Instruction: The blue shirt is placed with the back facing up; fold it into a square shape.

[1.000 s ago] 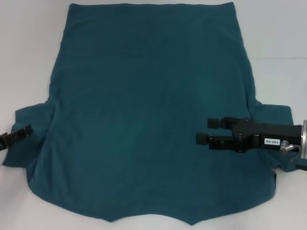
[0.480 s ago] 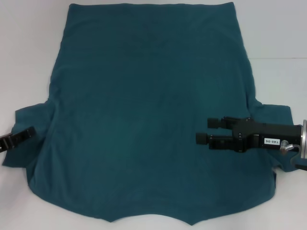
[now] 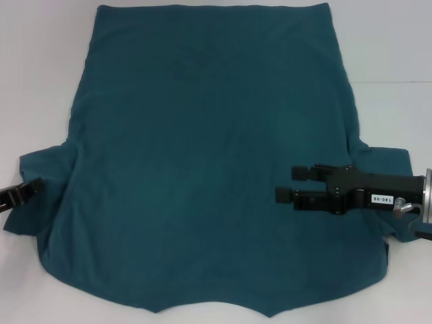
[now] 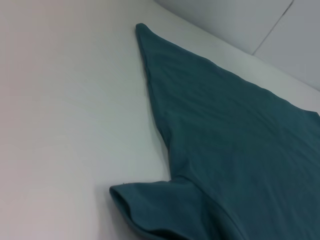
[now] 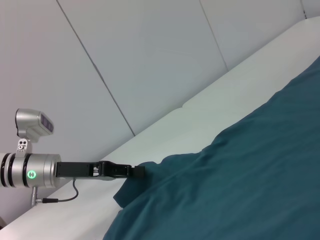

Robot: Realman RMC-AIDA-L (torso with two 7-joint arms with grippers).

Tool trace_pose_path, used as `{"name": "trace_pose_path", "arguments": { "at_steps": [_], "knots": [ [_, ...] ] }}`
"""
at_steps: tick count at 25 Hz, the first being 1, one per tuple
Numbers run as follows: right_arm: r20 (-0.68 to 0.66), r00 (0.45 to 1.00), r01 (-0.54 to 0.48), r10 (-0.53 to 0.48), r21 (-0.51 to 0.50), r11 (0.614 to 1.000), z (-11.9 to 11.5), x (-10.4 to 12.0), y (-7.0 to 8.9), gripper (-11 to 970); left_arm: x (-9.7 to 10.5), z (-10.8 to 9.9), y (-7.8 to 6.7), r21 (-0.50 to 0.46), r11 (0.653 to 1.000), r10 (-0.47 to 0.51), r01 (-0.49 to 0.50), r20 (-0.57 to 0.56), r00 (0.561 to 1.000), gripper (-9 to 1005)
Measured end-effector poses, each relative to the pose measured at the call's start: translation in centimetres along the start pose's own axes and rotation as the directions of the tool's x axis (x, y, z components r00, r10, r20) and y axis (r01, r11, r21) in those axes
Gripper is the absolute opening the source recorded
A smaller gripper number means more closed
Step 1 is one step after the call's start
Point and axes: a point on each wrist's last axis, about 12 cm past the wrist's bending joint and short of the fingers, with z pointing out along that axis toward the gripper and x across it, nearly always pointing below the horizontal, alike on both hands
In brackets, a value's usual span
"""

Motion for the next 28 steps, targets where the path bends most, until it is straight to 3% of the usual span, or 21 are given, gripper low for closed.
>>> {"name": "trace_pose_path", "arguments": {
  "at_steps": [10, 28],
  "knots": [
    [0.005, 1.0, 0.0, 0.0, 0.004, 1.0, -0.1, 0.1, 0.0, 897, -0.3, 0.4, -0.2, -0.008, 1.0, 0.01, -0.01, 0.003, 1.0, 42],
    [0.024, 1.0, -0.008, 0.007, 0.011, 1.0, -0.1, 0.1, 0.0, 897, -3.4, 0.6, 1.1, -0.138, 0.988, 0.082, -0.075, 0.048, 0.995, 4]
  ]
}}
